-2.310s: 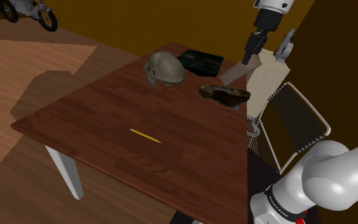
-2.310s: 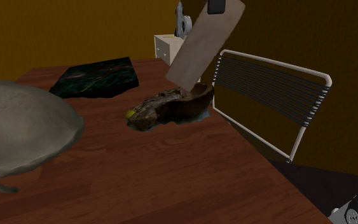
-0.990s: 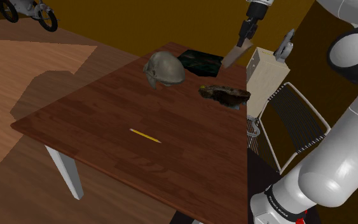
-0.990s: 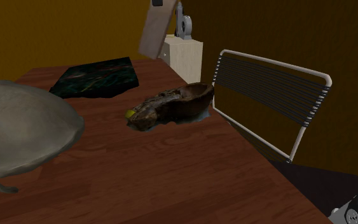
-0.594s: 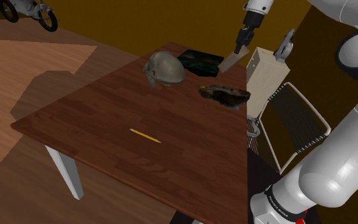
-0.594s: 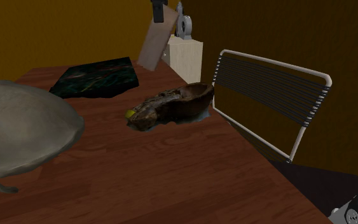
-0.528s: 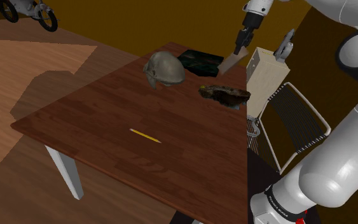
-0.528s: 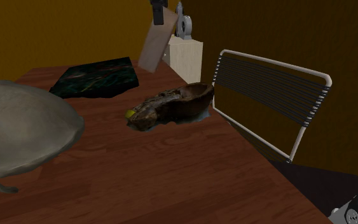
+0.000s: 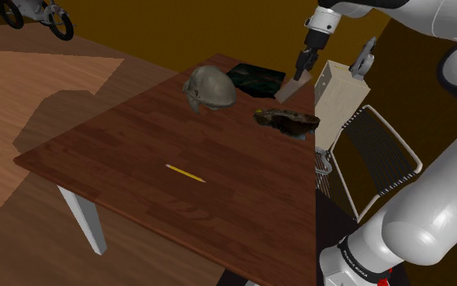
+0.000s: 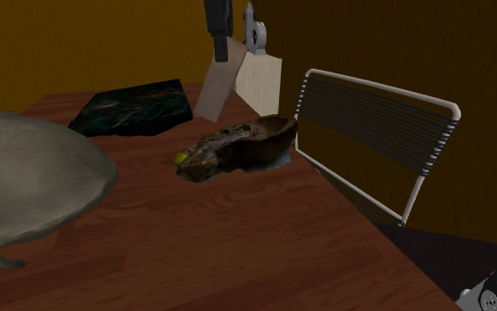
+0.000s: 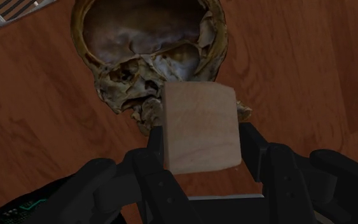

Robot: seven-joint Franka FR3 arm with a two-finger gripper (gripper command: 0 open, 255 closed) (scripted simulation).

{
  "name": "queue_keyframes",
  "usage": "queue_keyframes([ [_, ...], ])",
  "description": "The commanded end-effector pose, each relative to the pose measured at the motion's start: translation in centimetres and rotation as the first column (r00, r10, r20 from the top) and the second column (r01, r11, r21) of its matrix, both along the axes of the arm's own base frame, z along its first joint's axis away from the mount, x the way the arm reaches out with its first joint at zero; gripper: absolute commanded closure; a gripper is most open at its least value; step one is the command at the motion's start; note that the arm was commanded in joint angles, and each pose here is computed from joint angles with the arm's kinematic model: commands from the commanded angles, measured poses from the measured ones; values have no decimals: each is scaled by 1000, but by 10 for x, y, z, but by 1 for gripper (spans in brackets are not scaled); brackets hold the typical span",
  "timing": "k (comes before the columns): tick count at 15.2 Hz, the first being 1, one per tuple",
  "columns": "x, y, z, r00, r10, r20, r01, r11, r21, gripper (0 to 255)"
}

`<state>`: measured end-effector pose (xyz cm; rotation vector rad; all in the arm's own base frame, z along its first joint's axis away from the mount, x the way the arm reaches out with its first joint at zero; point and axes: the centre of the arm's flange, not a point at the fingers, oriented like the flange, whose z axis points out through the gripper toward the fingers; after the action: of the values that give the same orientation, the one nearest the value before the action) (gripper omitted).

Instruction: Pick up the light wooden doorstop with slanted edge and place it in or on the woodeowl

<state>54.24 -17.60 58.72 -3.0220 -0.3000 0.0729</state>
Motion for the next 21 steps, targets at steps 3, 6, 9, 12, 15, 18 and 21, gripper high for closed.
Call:
queue_keyframes([
  [3,0,0,-15,1000,0,1,0,1000,0,255],
  [6,0,0,-15,1000,0,1,0,1000,0,255],
  [9,0,0,-15,1000,0,1,0,1000,0,255],
  [12,0,0,-15,1000,0,1,0,1000,0,0],
  [15,0,0,-15,1000,0,1,0,1000,0,0],
  [18,2,-4,25,1000,0,1,0,1000,0,0],
  [21,3,-5,35,1000,0,1,0,1000,0,0],
])
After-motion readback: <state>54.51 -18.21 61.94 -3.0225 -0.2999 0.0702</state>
